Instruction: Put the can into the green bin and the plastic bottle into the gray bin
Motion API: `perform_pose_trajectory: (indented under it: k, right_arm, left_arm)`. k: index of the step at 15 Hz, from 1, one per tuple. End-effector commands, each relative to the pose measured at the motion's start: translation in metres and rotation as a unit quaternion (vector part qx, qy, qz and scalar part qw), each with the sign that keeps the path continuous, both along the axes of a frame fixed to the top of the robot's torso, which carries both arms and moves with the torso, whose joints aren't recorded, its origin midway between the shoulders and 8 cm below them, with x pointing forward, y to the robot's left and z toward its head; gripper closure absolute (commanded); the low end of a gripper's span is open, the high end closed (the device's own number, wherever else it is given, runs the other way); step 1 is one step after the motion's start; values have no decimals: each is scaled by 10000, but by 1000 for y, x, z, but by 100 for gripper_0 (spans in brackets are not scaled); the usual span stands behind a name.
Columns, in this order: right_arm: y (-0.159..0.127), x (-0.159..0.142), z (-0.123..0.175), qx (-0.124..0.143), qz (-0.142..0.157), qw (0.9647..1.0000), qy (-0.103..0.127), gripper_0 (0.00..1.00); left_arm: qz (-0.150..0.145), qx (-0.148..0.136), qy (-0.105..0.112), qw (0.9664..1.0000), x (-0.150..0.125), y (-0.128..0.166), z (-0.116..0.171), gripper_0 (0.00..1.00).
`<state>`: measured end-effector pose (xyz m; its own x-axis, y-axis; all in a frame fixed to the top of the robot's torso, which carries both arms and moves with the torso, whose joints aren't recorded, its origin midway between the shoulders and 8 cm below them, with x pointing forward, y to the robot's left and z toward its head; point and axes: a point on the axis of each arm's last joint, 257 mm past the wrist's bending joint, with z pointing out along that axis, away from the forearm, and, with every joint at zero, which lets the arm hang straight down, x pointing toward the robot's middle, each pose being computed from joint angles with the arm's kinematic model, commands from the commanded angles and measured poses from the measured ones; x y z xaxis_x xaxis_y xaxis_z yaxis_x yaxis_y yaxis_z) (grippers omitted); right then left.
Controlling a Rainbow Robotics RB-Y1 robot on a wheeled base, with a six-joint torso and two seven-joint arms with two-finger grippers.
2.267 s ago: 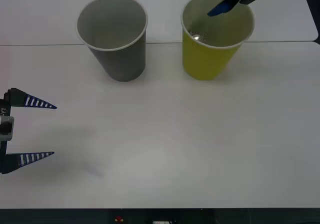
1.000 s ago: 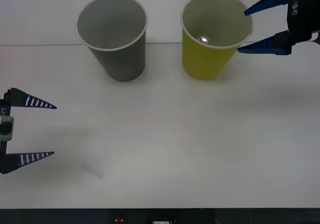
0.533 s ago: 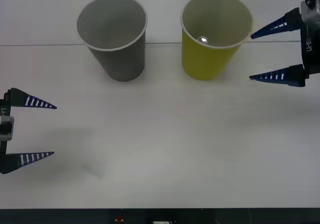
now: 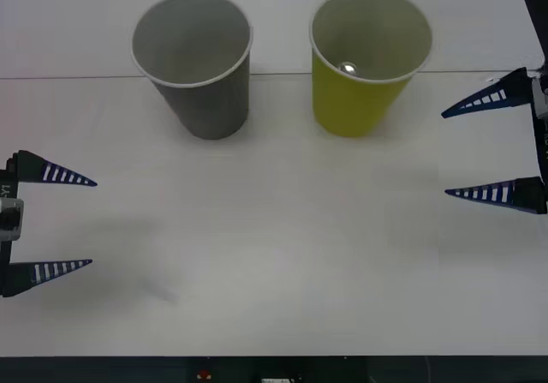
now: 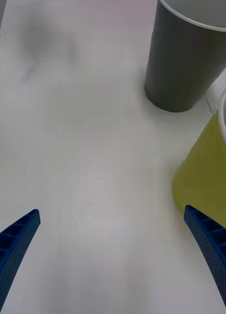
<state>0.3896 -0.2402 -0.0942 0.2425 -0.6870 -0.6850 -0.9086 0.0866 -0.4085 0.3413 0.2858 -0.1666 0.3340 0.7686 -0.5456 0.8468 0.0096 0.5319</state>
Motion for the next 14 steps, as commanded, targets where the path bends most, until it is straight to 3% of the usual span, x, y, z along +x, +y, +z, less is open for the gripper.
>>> perform_pose_trajectory:
  k: [1,5,8,14]
  right_arm:
    - [-6,-25,-21,-18,-72,9997,226,0]
    - [-16,-48,-41,-144,-252,9994,201,0]
    - [-19,-58,-51,-60,-379,9989,259,0]
    - [-32,-55,-55,-209,-527,9982,182,0]
  left_arm:
    - [0,0,0,10000,0,0,0,0]
    - [0,0,0,10000,0,0,0,0]
    - [0,0,0,10000,0,0,0,0]
    - [0,0,0,10000,0,0,0,0]
